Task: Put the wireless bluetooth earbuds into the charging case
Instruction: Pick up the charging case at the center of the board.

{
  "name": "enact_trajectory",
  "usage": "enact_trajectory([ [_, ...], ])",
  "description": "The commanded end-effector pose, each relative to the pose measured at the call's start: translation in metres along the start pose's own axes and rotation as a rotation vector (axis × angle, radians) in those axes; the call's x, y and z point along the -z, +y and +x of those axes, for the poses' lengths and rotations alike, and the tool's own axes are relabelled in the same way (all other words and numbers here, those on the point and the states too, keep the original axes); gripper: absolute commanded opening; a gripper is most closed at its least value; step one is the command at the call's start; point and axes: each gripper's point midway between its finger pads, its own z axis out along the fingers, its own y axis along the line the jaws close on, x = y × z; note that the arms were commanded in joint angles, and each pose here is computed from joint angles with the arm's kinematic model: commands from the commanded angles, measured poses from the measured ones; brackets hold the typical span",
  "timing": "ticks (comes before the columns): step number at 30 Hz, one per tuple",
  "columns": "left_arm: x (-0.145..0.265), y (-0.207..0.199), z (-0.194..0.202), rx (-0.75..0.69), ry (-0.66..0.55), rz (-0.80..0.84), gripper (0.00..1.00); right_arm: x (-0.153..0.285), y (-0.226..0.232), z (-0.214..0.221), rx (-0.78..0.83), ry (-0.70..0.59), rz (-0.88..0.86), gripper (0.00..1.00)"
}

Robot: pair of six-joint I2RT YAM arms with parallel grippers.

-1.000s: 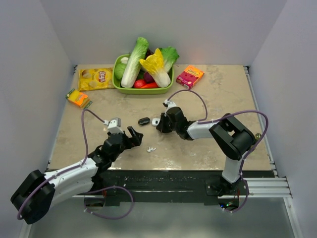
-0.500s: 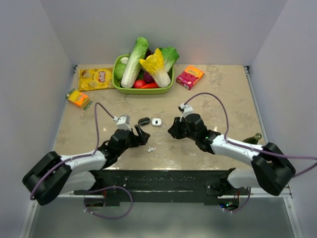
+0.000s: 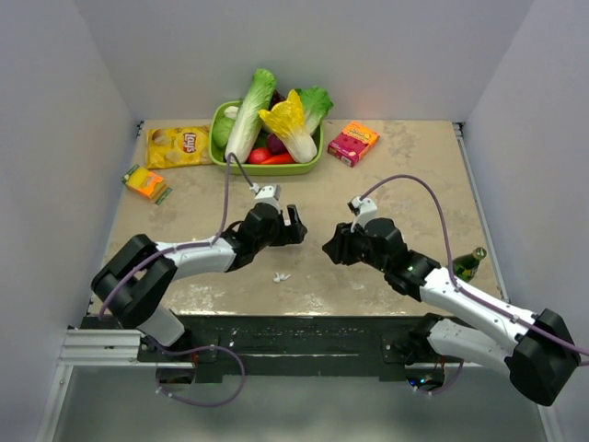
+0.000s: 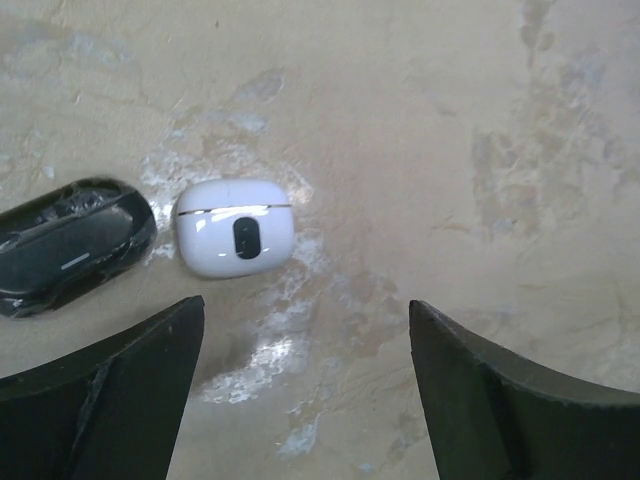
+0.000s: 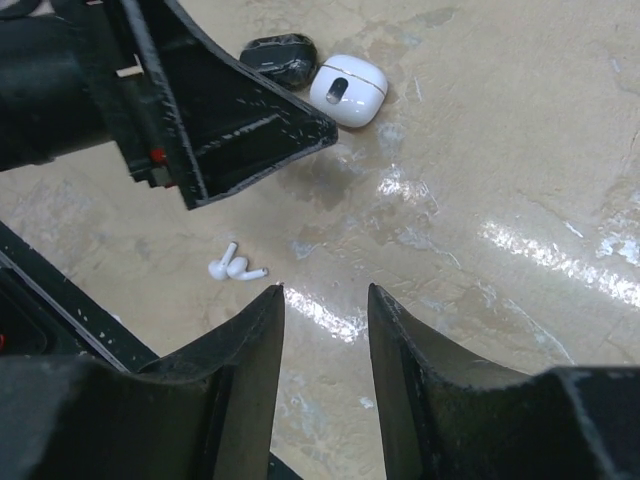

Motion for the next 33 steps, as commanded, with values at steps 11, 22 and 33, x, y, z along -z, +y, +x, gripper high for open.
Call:
enact_trajectory([
  [11,-0.027,0.03,0.03,-0.116,0.159,-0.221,0.87,0.011,0.005,-0.012,0.025,-0.032,-0.013,0.47],
  [22,-0.041,0.064,0.043,-0.184,0.22,-0.418,0.87,0.016,0.003,-0.013,0.024,-0.043,-0.001,0.48],
  [33,-0.038,0.091,0.059,-0.237,0.263,-0.545,0.82,0.022,0.003,-0.02,0.023,-0.063,0.006,0.49],
])
